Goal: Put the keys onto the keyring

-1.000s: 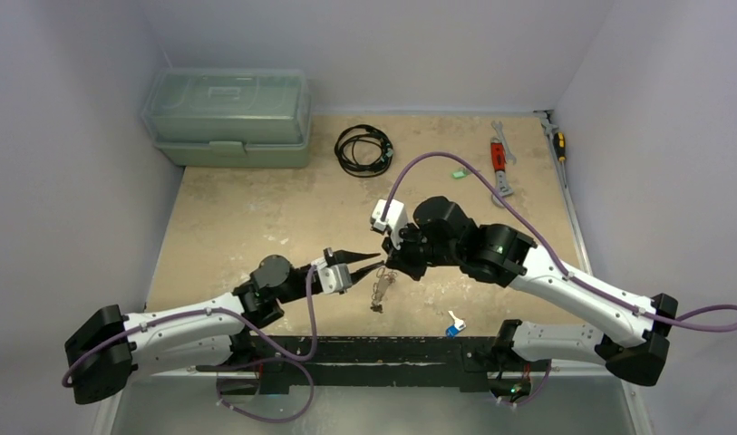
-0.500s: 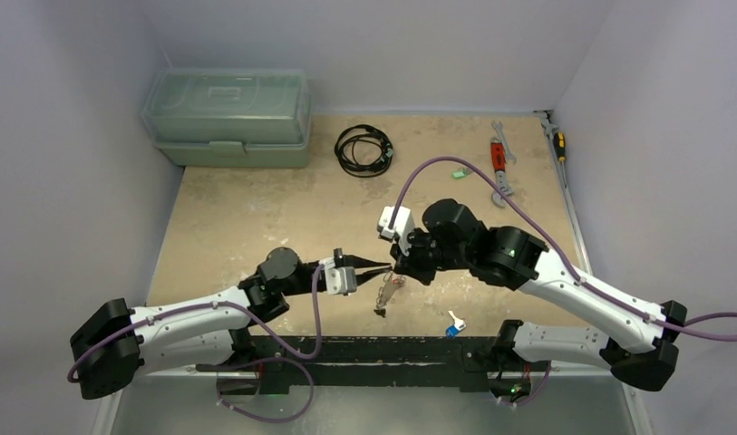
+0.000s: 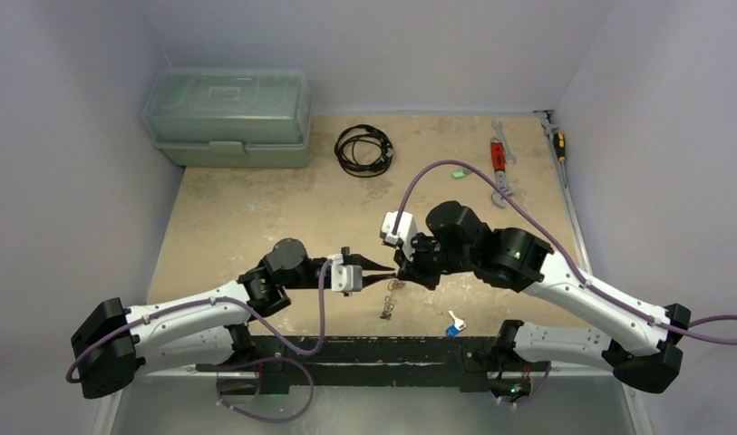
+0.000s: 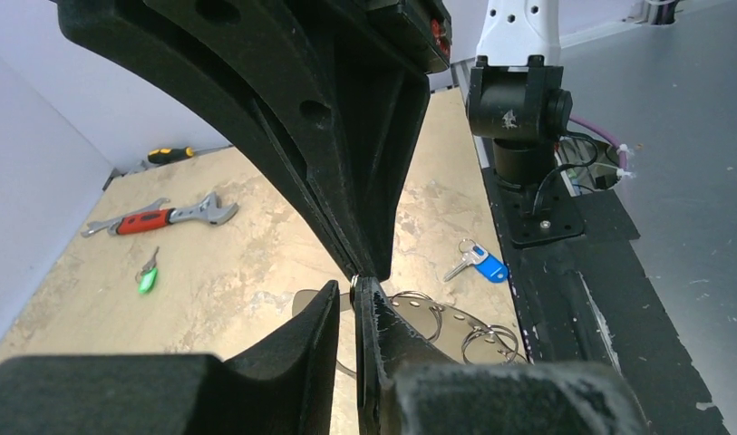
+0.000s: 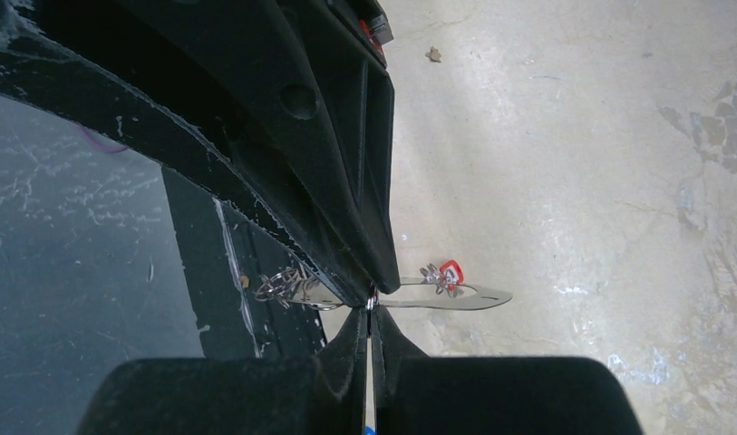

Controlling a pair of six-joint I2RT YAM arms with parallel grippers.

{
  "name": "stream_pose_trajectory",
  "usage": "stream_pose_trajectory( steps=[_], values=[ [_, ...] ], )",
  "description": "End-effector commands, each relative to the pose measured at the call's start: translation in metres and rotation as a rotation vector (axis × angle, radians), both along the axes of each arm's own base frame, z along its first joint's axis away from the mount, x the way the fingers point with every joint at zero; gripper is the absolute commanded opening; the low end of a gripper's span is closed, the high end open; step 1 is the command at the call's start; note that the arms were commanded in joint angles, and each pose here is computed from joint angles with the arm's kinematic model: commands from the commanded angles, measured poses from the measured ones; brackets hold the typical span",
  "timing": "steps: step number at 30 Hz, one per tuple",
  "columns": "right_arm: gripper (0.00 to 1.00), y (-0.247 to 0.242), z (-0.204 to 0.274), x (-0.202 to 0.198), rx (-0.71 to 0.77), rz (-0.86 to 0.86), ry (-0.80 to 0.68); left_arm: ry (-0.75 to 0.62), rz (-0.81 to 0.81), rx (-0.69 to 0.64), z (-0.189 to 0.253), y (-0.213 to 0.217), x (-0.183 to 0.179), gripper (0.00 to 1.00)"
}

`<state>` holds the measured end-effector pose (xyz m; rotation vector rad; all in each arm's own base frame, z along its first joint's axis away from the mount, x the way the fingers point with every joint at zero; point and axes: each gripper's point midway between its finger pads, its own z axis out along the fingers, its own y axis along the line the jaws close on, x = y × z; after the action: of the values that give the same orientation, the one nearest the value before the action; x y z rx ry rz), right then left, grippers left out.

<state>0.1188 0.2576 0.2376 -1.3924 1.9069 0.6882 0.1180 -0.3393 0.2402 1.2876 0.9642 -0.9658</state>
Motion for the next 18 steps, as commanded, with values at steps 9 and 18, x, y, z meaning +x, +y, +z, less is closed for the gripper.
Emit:
stream_pose_trajectory(
  steps=[9,18],
  values=[
    [0.0,0.04,0.067,0.009,0.286,0.064,-0.151,0.059,-0.159,0.084,-0.006,-0.021,-0.021,0.07],
    [0.0,0.039,0.061,0.013,0.281,0.049,-0.165,0.028,-0.183,0.064,-0.001,-0.017,-0.026,0.0]
  ],
)
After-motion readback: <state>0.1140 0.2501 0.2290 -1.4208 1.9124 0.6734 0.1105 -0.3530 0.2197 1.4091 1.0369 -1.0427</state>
